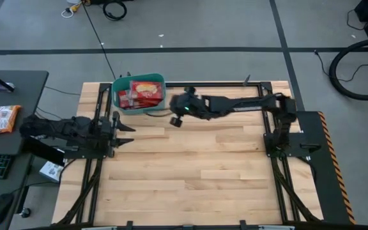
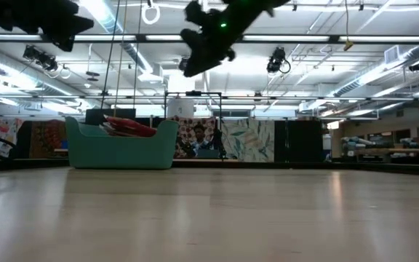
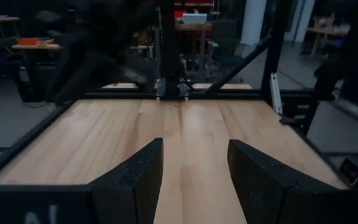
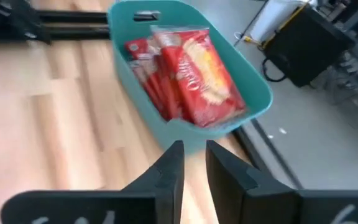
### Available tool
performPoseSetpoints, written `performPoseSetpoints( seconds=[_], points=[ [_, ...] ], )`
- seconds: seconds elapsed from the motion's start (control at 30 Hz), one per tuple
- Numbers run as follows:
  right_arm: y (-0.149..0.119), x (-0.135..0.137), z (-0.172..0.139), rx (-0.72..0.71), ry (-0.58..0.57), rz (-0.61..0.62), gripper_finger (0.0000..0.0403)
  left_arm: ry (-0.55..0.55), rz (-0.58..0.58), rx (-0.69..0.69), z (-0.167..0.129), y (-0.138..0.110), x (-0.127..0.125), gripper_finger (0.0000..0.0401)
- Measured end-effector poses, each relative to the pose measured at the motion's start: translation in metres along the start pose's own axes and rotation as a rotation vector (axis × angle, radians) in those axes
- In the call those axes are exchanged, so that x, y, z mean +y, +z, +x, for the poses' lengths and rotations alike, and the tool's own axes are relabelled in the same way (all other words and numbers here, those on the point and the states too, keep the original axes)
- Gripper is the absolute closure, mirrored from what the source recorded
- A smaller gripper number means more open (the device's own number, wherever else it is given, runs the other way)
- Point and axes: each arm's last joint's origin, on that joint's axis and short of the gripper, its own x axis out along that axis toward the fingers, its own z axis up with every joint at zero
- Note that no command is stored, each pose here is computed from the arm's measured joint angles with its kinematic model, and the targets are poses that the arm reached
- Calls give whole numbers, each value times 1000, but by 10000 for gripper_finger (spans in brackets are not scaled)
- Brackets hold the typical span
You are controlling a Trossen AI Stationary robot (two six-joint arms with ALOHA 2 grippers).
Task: Sort popcorn bags into baskets
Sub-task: Return to Home Position
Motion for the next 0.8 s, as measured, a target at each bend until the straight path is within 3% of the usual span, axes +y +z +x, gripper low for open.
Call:
performPoseSetpoints(
  seconds=[0.37,0.53,0.8],
  points=[
    [-93,13,-75,-120,66,196,339,21,-68,-48,7,-40,1,218],
    [-122,4,-102,-187,78,294,340,43,-68,-65,3,-43,2,218],
    [-167,-16,-129,-228,94,334,349,59,-56,-104,-3,-41,4,228]
  ],
)
